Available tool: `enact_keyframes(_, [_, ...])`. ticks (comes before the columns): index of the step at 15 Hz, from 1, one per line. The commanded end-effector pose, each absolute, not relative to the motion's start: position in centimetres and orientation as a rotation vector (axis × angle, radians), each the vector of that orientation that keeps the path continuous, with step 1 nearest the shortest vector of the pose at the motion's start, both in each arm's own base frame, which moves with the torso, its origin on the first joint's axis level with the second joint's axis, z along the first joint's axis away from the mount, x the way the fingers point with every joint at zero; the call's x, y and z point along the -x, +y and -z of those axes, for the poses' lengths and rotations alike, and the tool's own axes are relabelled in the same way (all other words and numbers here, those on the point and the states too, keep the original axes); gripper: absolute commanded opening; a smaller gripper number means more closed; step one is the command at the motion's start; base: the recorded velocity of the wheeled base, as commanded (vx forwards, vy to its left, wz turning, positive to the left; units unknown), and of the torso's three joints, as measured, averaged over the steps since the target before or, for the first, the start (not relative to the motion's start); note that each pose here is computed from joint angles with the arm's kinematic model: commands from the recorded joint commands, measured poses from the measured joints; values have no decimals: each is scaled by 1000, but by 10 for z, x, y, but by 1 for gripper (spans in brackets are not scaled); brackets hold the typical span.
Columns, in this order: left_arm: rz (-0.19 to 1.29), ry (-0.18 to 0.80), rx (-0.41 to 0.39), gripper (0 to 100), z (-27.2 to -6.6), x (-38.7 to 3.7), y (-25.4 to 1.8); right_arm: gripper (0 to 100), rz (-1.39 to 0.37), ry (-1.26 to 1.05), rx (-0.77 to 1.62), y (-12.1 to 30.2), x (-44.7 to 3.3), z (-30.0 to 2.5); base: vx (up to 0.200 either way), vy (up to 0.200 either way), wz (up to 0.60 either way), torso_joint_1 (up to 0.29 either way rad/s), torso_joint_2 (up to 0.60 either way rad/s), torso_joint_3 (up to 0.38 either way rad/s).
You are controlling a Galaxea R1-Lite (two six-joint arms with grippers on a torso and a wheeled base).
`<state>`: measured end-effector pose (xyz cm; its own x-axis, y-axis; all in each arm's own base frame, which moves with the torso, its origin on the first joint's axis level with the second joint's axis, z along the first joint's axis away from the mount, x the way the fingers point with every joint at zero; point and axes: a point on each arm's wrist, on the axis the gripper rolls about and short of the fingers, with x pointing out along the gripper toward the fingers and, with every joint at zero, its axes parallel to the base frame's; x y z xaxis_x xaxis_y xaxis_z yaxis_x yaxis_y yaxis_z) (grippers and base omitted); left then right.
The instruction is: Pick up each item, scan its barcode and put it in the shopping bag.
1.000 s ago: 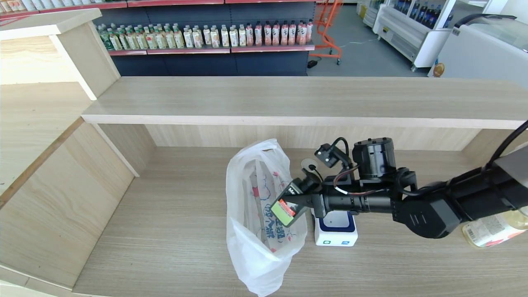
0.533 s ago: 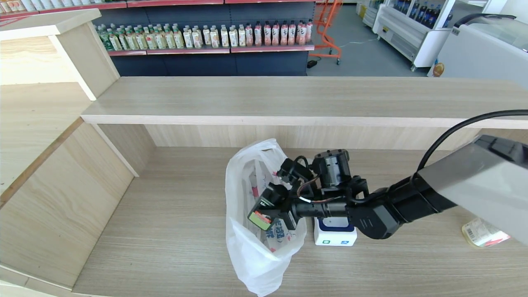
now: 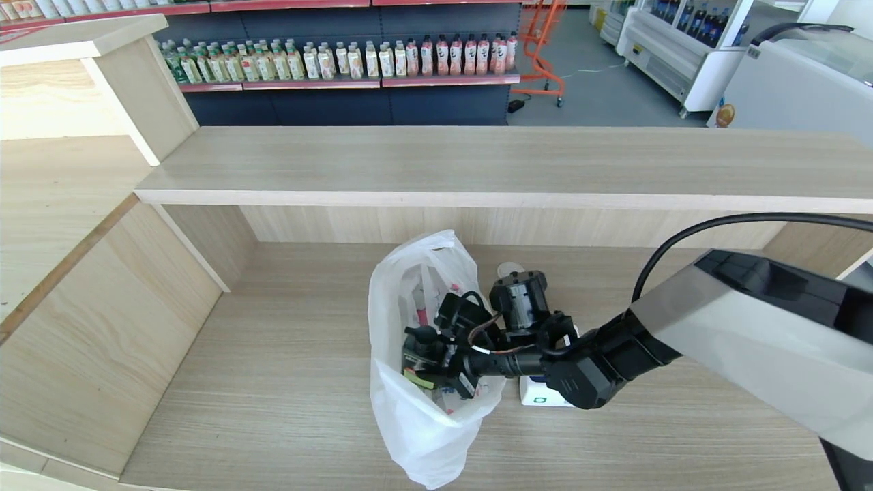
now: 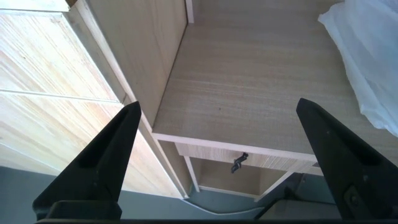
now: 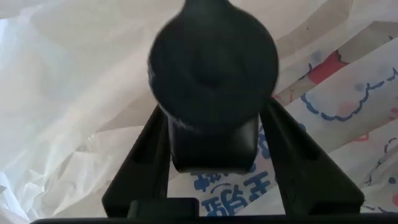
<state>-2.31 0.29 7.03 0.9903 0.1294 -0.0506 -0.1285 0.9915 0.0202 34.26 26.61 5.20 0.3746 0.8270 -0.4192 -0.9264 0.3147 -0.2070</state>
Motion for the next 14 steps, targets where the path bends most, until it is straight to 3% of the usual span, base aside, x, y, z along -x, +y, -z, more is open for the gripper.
enact_keyframes(1, [-130,51,-17,100,-70,23,3,100,-1166,263,431,267,-344,-51,0,0,0,0,0,0])
enact_keyframes(3, [-130,51,-17,100,-70,23,3,100,-1144,278,350,264,-343,-66,0,0,0,0,0,0])
enact_keyframes(8, [-130,51,-17,100,-70,23,3,100,-951,362,-228,198,-330,-172,0,0,0,0,0,0])
enact_keyframes(11, [-130,51,-17,100,-70,23,3,100,-933,456,-274,129,-270,-203,0,0,0,0,0,0])
enact_keyframes(14, [-130,51,-17,100,-70,23,3,100,-864,451,-283,94,-233,-221,0,0,0,0,0,0])
